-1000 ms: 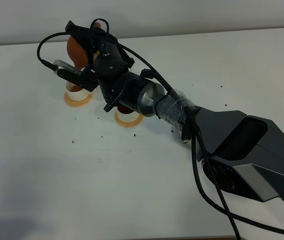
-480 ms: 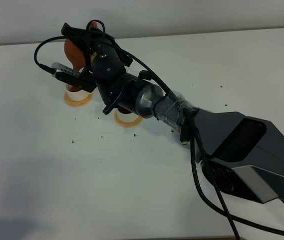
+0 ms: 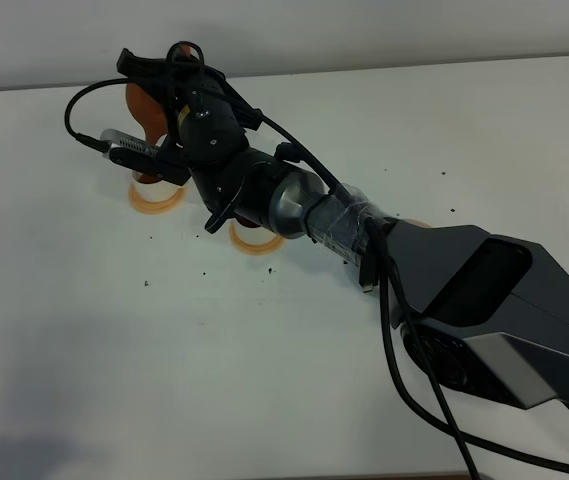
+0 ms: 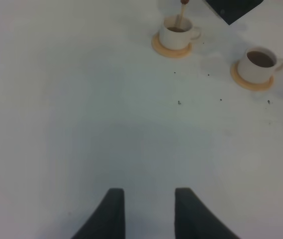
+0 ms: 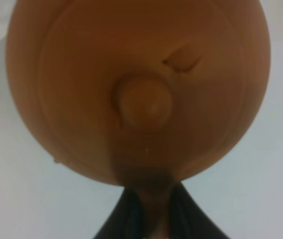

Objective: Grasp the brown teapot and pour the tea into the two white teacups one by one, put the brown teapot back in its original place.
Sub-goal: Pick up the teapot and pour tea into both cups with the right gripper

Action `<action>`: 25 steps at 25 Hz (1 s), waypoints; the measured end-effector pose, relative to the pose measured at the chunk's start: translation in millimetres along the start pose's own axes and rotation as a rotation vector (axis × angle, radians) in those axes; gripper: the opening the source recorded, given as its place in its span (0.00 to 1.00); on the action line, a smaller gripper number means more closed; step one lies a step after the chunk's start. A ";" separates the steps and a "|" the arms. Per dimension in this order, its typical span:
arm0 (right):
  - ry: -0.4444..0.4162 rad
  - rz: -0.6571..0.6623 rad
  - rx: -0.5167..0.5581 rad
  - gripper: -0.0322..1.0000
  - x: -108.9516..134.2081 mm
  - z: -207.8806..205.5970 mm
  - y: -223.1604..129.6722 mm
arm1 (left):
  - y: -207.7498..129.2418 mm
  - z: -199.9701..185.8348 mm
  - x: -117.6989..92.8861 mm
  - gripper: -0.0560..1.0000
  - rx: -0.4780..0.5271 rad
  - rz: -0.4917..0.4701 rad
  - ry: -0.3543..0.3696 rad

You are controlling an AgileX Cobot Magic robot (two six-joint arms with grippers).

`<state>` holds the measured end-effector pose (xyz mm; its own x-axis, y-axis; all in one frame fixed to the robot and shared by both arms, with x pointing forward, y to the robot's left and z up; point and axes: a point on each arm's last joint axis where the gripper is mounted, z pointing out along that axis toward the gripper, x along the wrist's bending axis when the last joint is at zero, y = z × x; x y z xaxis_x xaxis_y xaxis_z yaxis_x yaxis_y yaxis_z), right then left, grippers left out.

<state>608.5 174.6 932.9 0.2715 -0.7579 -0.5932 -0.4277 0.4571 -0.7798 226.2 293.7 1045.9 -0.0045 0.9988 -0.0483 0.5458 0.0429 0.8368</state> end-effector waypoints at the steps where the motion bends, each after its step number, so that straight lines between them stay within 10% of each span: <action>1: 0.000 0.000 0.000 0.12 0.0 0.0 0.0 | 0.0 0.0 0.0 0.29 0.000 0.000 0.000; 25: -0.013 -0.047 0.012 0.12 -2.3 -0.7 -0.1 | 0.0 0.0 0.0 0.29 0.000 0.000 0.000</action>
<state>607.2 175.9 934.5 0.3024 -0.7724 -0.5585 -0.4039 0.4269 -0.8091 226.2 293.7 1045.9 -0.0045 0.9988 -0.0483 0.5458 0.0429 0.8368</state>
